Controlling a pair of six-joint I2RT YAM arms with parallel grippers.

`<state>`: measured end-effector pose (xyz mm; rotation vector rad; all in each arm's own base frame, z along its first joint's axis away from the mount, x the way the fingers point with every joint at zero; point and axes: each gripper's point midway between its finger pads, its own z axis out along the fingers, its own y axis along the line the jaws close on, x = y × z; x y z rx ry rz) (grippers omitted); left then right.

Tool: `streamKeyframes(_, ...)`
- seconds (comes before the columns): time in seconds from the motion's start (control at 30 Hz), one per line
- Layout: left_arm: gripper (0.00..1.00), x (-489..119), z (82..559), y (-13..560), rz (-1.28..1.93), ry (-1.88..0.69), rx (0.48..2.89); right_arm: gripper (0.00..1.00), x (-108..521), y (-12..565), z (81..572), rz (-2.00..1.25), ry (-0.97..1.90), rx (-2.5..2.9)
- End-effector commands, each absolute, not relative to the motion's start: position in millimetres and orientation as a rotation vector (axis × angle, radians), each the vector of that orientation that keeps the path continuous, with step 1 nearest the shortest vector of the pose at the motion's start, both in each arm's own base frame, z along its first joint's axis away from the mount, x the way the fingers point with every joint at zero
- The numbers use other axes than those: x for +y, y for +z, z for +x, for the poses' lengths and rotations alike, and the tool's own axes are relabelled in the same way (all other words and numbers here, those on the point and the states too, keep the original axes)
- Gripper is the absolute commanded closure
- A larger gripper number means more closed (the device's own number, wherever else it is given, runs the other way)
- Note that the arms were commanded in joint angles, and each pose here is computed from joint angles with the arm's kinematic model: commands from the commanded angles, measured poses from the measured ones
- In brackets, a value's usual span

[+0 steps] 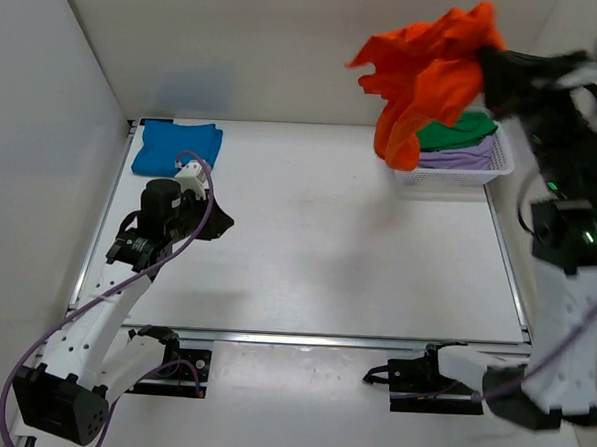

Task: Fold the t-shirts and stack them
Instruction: Move the tshirt to the center of the board, then flatten out the tshirt

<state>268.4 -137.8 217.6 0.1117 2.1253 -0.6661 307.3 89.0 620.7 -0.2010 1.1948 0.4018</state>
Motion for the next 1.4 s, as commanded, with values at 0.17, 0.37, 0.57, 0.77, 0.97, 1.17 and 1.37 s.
streamKeyframes(0.17,0.84,-139,256,238,0.1,-0.71,2.053,1.0,108,630,273,-0.28,0.618,1.093)
streamKeyframes(0.37,0.84,-131,260,236,0.07,-0.664,2.063,1.0,208,521,326,-0.365,0.768,1.381)
streamKeyframes(0.57,0.8,-123,265,229,-0.011,-0.627,2.093,0.93,270,376,386,-0.417,0.741,1.801)
streamKeyframes(0.77,0.66,-133,265,207,0.002,-0.627,2.177,0.43,232,301,435,-0.307,0.405,2.077)
streamKeyframes(0.97,0.54,-162,279,165,0.041,-0.635,2.293,0.49,187,267,396,-0.203,0.446,2.127)
streamKeyframes(1.17,0.46,-167,295,100,-0.028,-0.523,2.466,0.52,173,184,320,-0.258,0.394,2.39)
streamKeyframes(1.37,0.37,-160,318,51,-0.088,-0.326,2.616,0.56,160,144,260,-0.197,0.496,2.498)
